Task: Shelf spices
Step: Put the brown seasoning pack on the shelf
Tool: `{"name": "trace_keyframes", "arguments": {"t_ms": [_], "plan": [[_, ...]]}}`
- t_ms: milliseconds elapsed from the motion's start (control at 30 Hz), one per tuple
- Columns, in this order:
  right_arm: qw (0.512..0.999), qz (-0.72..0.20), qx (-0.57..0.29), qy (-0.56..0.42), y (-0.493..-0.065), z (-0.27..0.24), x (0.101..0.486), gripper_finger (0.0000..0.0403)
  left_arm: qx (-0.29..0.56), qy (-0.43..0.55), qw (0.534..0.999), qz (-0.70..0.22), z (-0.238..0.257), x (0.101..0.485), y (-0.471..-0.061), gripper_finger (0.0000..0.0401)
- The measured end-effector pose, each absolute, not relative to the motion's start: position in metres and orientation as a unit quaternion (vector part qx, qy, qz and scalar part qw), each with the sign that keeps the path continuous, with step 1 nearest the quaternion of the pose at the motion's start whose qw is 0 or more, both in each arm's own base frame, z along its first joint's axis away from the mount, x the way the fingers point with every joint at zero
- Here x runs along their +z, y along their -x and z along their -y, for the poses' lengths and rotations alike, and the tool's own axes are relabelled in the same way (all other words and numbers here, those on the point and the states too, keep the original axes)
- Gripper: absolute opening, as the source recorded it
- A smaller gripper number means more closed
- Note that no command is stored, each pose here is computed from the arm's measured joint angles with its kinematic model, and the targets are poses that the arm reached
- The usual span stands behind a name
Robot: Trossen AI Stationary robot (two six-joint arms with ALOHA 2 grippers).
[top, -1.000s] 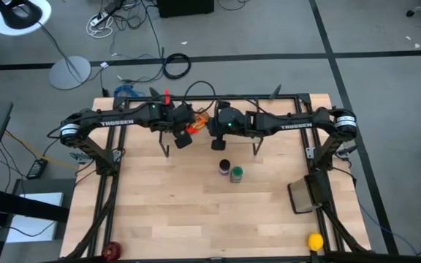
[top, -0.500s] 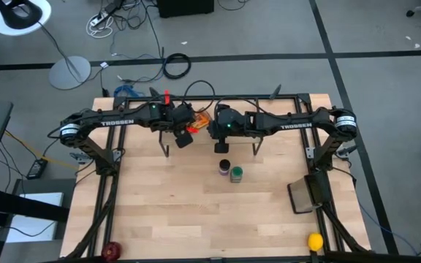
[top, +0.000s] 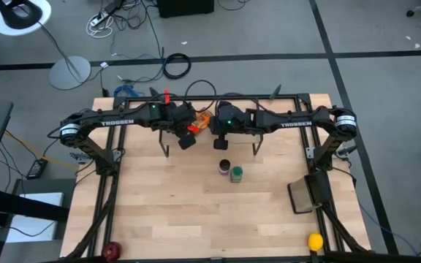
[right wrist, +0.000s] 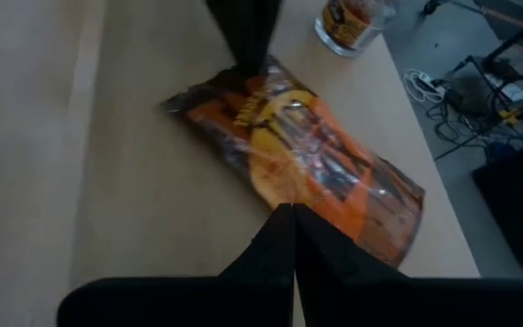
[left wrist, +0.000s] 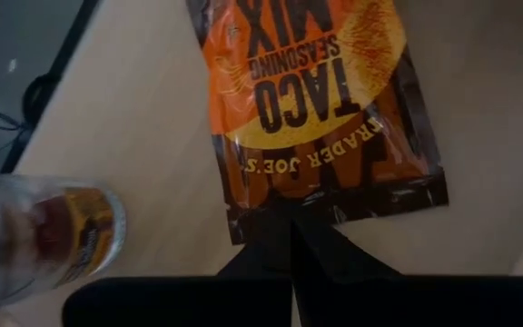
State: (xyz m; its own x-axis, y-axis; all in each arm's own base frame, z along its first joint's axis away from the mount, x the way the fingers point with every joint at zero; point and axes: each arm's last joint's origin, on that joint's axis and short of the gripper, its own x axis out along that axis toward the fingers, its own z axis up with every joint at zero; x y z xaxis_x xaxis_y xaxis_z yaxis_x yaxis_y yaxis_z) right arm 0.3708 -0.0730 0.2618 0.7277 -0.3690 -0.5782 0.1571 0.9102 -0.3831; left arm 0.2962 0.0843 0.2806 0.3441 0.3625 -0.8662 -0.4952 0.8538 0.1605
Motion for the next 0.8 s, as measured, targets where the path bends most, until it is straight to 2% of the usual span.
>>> {"name": "trace_keyframes", "arguments": {"t_ms": [433,800], "plan": [[0.923,-0.313,-0.164,0.149,-0.372,0.082,0.267,0.0,0.248,0.072,0.824,-0.504,-0.075,0.281,-0.3,0.0],[0.906,-0.369,-0.128,0.163,-0.367,0.071,0.257,0.0,0.26,0.079,0.821,-0.502,-0.075,0.281,-0.299,0.0]]}}
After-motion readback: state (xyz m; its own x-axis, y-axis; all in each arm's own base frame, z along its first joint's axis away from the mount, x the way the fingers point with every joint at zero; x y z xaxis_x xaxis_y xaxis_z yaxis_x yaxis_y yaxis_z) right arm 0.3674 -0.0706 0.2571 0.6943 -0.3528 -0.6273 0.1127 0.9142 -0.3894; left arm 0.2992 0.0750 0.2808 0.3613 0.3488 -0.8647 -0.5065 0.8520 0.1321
